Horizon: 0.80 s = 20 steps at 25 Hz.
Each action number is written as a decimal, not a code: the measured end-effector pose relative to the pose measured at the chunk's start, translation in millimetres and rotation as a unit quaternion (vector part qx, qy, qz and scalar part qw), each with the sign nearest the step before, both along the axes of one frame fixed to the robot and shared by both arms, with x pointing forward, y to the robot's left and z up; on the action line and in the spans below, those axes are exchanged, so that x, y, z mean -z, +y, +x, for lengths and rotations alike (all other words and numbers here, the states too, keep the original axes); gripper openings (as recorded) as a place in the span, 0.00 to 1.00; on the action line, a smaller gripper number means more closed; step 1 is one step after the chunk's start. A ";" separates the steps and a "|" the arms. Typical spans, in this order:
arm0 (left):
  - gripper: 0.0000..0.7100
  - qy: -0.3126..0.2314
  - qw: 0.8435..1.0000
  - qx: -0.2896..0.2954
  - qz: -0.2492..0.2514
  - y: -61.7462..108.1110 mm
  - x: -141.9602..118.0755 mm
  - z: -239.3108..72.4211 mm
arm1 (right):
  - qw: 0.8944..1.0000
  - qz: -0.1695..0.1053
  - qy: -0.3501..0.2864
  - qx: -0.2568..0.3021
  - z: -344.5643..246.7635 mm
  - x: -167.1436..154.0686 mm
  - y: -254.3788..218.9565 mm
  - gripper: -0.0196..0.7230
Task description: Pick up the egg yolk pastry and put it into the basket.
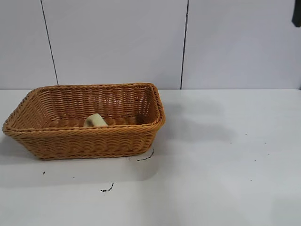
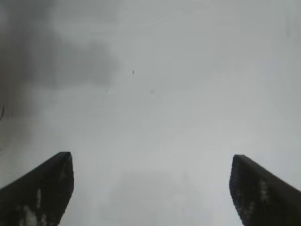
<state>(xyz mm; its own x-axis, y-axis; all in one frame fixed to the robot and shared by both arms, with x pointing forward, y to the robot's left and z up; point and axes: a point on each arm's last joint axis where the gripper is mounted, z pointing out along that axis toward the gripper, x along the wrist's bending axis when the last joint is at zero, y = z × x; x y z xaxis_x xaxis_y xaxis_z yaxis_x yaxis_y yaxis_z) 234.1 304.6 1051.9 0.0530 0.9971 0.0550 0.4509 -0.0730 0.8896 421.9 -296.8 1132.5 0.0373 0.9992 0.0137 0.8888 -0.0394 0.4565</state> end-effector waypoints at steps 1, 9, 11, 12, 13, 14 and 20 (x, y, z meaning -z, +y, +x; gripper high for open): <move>0.98 0.000 1.000 0.000 0.000 0.0 0.0 0.0 | 1.000 0.004 -0.010 0.000 -16.0 1.3 0.3 0.90; 0.98 0.000 1.000 0.000 0.000 0.0 0.0 0.0 | 0.988 0.011 -0.151 -0.011 -117.4 42.6 0.6 0.90; 0.98 0.000 1.000 0.000 0.000 0.0 0.0 0.0 | 0.983 0.009 -0.181 -0.013 -132.4 58.8 0.3 0.90; 0.98 0.000 1.000 0.000 0.000 0.0 0.0 0.0 | 0.980 0.009 -0.197 -0.015 -139.8 64.8 0.3 0.90; 0.98 0.000 1.000 0.000 0.000 0.0 0.0 0.0 | 0.979 0.008 -0.205 -0.015 -146.4 72.7 0.2 0.90; 0.98 0.000 1.000 0.000 0.000 0.0 0.0 0.0 | 0.977 0.008 -0.211 -0.015 -151.1 79.2 0.1 0.90; 0.98 0.000 1.000 0.000 0.000 0.0 0.0 0.0 | 0.954 0.009 -0.300 -0.017 -179.4 80.1 -0.1 0.90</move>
